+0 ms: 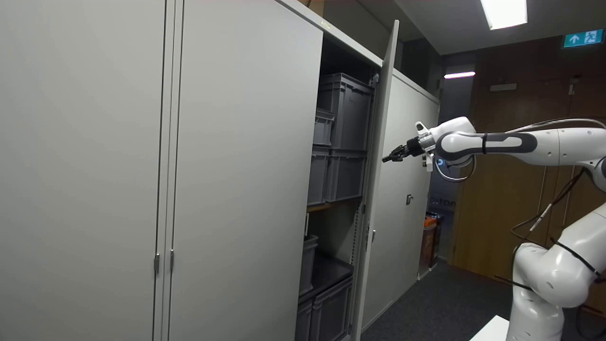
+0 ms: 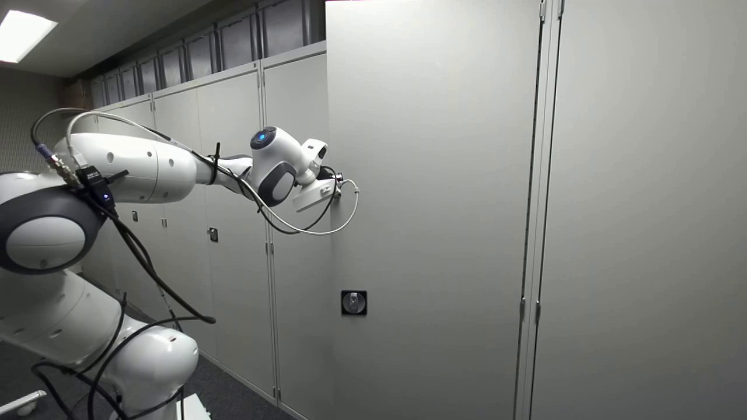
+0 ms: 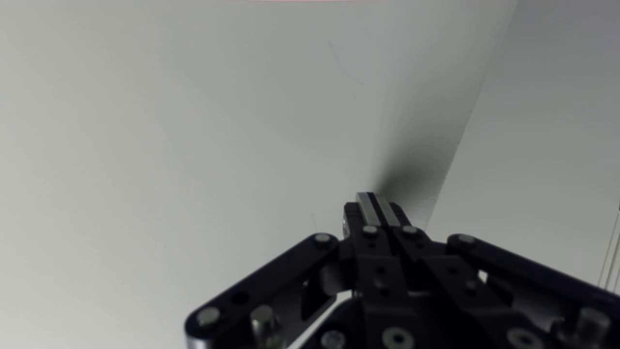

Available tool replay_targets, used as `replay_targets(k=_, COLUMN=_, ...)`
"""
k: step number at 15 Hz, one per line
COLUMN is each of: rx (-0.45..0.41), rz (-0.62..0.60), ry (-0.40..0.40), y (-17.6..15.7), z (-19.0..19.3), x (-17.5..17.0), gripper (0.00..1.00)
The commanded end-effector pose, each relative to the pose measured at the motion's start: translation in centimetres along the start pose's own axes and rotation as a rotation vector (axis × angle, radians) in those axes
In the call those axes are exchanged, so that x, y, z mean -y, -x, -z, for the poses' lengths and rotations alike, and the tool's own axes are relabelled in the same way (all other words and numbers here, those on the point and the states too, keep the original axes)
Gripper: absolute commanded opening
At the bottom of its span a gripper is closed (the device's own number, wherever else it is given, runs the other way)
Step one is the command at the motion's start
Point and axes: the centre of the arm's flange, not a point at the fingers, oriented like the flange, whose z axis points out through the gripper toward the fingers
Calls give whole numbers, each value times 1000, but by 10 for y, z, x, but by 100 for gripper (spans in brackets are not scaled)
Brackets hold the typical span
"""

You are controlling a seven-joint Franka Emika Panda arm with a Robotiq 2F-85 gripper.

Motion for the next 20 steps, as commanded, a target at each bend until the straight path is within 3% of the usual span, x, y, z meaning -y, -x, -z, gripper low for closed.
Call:
replay_targets(k=1, rx=-49, rz=22, ry=-2, y=-11, z=-14, x=-14, gripper=0)
replay_targets(k=20, rx=-75, rz=64, ry=-58, y=-49, z=-77, x=-25, gripper=0)
